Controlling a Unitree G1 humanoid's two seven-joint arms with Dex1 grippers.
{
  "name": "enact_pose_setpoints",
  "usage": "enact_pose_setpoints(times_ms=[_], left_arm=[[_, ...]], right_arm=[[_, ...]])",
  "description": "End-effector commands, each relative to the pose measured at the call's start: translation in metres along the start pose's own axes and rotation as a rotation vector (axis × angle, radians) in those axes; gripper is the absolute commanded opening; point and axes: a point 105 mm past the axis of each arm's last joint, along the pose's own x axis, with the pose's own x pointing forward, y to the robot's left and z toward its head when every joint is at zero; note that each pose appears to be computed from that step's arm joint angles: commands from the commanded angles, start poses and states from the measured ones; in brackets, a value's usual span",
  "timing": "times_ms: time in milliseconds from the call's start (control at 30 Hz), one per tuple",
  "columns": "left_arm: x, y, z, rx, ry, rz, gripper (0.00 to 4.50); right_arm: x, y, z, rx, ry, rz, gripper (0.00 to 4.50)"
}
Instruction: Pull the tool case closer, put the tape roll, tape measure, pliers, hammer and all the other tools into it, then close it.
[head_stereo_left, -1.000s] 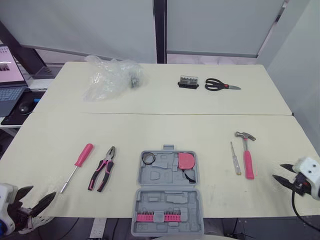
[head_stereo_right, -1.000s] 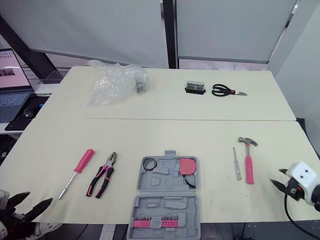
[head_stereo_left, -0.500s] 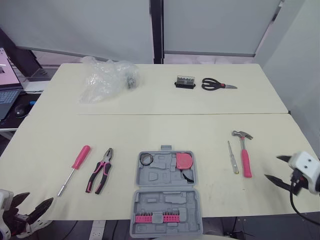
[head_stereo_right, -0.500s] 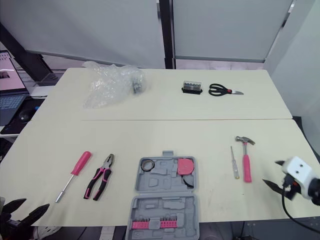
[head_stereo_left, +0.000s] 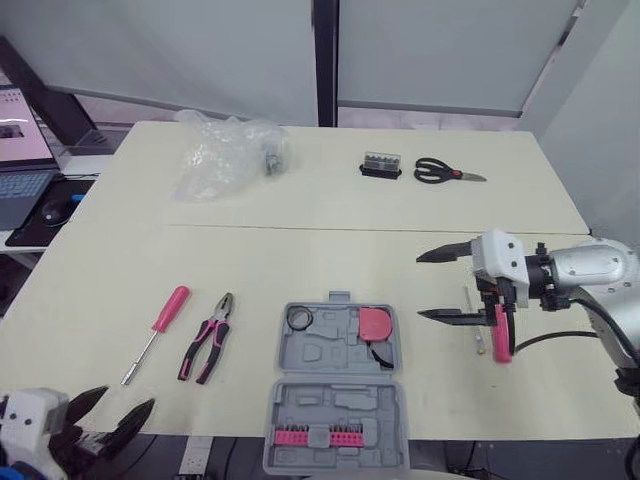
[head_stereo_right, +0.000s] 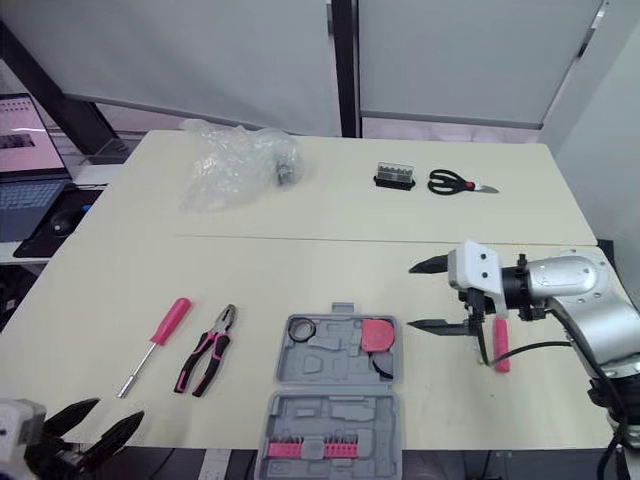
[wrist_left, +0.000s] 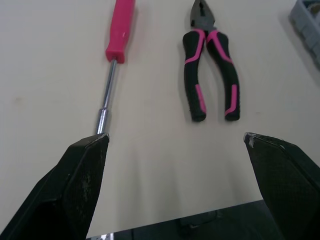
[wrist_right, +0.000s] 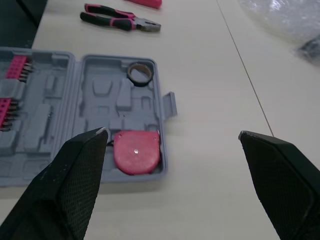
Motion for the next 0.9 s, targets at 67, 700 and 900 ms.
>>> enact_pose_setpoints(times_ms=[67, 700, 900], left_arm=[[0.025, -0.016, 0.017, -0.019, -0.089, 0.032, 4.5], [0.121, -0.029, 0.01, -0.015, 0.065, 0.069, 4.5], [0.124, -0.033, -0.004, -0.015, 0.158, 0.081, 4.5]], right_arm=[[0.007, 0.007, 0.013, -0.02, -0.047, 0.052, 4.46], [0.019, 0.015, 0.012, -0.027, -0.05, 0.077, 4.46], [0.018, 0.019, 0.003, -0.018, -0.041, 0.079, 4.46]])
